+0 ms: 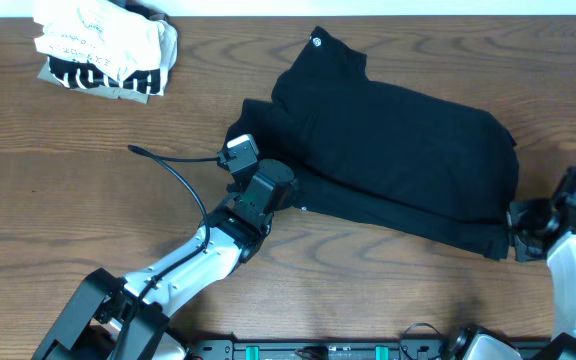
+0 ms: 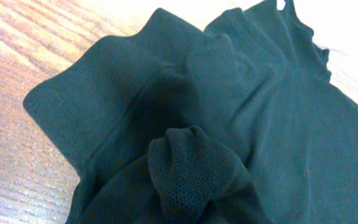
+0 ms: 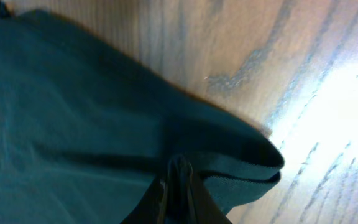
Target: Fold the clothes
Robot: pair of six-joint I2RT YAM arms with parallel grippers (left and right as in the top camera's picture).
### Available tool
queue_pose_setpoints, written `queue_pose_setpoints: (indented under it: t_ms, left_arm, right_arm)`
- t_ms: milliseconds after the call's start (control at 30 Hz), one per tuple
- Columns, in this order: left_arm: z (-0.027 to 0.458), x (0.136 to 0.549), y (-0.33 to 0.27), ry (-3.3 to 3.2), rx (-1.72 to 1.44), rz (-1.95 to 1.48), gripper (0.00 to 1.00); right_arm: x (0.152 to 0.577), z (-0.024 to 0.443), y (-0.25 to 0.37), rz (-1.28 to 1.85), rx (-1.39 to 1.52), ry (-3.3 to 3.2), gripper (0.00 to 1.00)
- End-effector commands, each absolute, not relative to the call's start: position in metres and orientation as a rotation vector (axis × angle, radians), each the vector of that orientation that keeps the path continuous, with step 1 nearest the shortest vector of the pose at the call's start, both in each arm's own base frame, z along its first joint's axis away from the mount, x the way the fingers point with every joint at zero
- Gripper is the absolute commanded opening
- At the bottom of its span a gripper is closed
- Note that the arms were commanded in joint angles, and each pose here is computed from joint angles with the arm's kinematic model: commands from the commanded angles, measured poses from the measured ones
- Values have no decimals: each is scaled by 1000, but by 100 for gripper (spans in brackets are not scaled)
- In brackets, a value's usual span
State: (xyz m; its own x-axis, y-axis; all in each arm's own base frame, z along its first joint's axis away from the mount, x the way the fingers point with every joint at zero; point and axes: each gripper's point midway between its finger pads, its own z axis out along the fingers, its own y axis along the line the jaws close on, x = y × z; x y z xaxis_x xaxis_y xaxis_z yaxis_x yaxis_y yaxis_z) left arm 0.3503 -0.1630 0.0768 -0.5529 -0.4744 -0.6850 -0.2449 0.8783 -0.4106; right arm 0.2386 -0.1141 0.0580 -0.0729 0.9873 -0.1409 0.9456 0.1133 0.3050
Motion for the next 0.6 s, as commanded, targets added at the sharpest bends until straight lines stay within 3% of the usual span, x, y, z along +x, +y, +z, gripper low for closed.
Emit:
queue_pose_setpoints:
  t_ms: [0,267,567]
  left_arm:
    - [86,361,-154,2137,-509,-285,8]
    - [94,375,-135,2080,-576,-285,8]
    - [97,384,-135,2051,-538,-284,17]
  right_arm:
    - [243,65,-122,81,1879,2031,8]
    - [250,67,-129,16,1838,2005,8]
    - [256,41,-128,-6,1865,2062,11]
